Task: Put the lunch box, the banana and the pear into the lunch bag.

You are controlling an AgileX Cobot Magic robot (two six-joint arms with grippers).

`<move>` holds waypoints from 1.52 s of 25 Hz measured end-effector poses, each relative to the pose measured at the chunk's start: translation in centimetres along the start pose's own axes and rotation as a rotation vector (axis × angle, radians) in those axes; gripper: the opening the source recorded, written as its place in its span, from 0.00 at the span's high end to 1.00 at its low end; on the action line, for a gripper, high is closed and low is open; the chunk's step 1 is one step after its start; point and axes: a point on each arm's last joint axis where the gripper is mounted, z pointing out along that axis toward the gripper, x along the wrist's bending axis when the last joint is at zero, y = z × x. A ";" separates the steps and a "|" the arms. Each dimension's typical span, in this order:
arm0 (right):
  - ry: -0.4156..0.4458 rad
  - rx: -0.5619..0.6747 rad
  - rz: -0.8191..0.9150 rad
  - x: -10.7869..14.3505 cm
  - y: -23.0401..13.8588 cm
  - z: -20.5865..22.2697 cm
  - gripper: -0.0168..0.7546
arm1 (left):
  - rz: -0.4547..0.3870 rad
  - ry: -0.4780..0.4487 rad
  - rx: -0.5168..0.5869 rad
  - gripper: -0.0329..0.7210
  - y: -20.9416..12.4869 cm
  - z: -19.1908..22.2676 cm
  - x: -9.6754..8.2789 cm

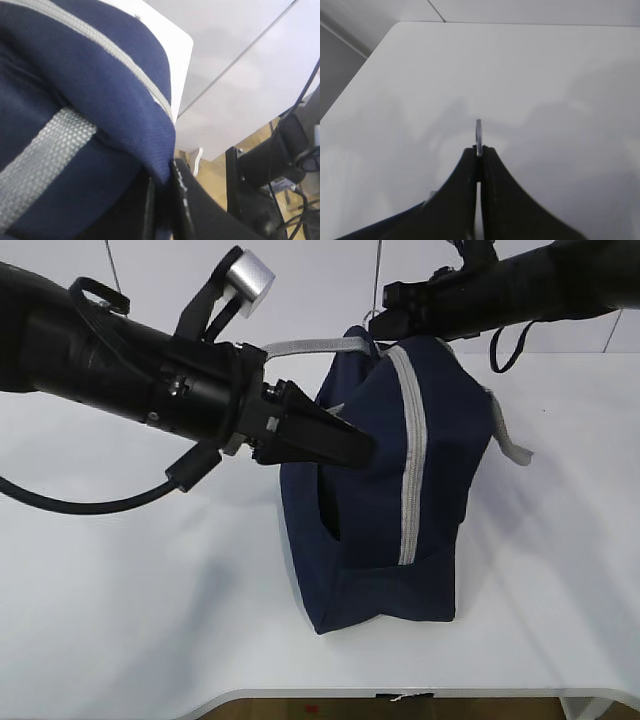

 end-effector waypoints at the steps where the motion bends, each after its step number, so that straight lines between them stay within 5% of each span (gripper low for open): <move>1: 0.000 0.000 0.002 -0.2 0.0 -0.1 0.97 | -0.003 0.001 -0.005 0.90 0.0 0.0 0.0; 10: 0.013 0.024 0.028 -2.6 0.1 -2.0 0.97 | 0.006 0.008 -0.017 0.85 0.2 0.0 0.1; 20: -0.038 0.049 0.025 -4.9 0.0 -3.7 0.97 | 0.127 0.031 0.013 0.52 1.6 -0.3 -0.2; 38: -0.111 0.160 0.031 -6.7 -0.5 -6.1 0.97 | 0.199 0.099 0.006 0.51 3.1 -1.3 0.5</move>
